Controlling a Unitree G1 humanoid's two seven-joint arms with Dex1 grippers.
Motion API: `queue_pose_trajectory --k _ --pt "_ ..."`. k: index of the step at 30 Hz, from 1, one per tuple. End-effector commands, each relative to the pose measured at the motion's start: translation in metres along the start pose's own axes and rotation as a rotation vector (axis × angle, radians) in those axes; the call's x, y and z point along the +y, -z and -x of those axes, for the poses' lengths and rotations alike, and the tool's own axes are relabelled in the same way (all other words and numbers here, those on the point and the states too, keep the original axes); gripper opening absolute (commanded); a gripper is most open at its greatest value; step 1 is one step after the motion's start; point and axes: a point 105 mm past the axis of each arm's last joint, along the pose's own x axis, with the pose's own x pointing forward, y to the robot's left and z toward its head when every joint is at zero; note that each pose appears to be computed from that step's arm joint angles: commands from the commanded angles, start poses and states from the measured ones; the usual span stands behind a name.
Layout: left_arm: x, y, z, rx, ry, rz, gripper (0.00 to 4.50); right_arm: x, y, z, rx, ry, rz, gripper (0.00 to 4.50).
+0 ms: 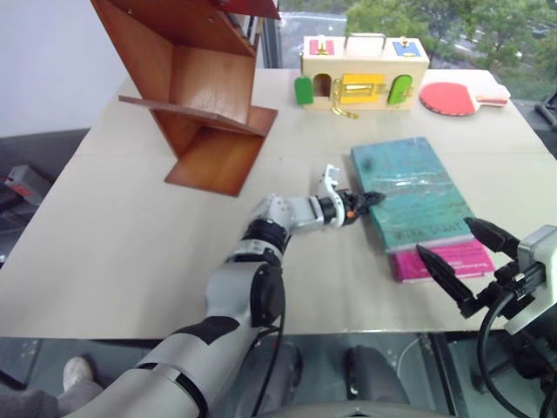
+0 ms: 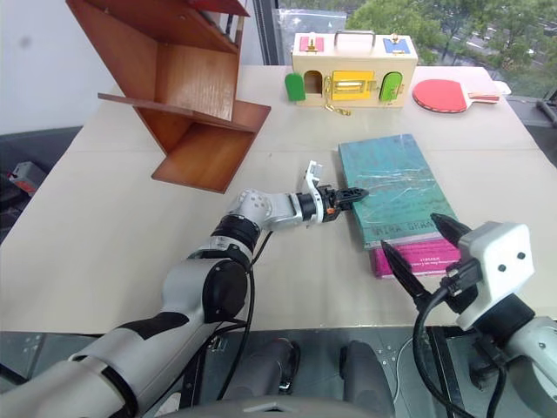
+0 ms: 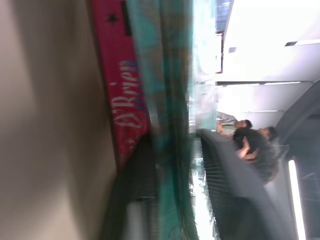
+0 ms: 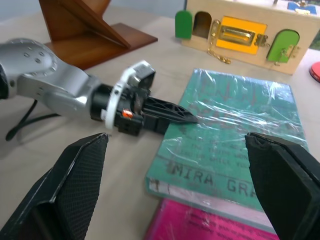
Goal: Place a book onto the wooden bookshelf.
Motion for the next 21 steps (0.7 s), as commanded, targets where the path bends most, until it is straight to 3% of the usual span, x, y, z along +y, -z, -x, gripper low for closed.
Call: queue_pose_trajectory --k 1,8,11,14,21 --pt "-0.005 -0.005 0.003 -0.016 0.020 -0.011 0.03 -0.004 -0.004 0.006 0.024 -0.042 0.052 4.50" --pt "-0.019 -0.020 0.028 -0.018 0.083 -0.006 0.03 -0.017 -0.009 0.009 0.038 -0.050 0.094 4.50" --pt "-0.039 -0.031 0.048 -0.027 0.141 -0.100 0.03 -0.019 -0.011 0.007 0.029 -0.053 0.098 4.50" --pt "-0.065 -0.039 0.070 -0.040 0.166 -0.391 0.03 -0.020 -0.013 0.005 0.009 -0.056 0.093 4.50" --pt "-0.133 -0.019 0.113 -0.042 0.328 -1.583 0.03 -0.028 -0.017 -0.002 -0.033 -0.061 0.086 4.50"
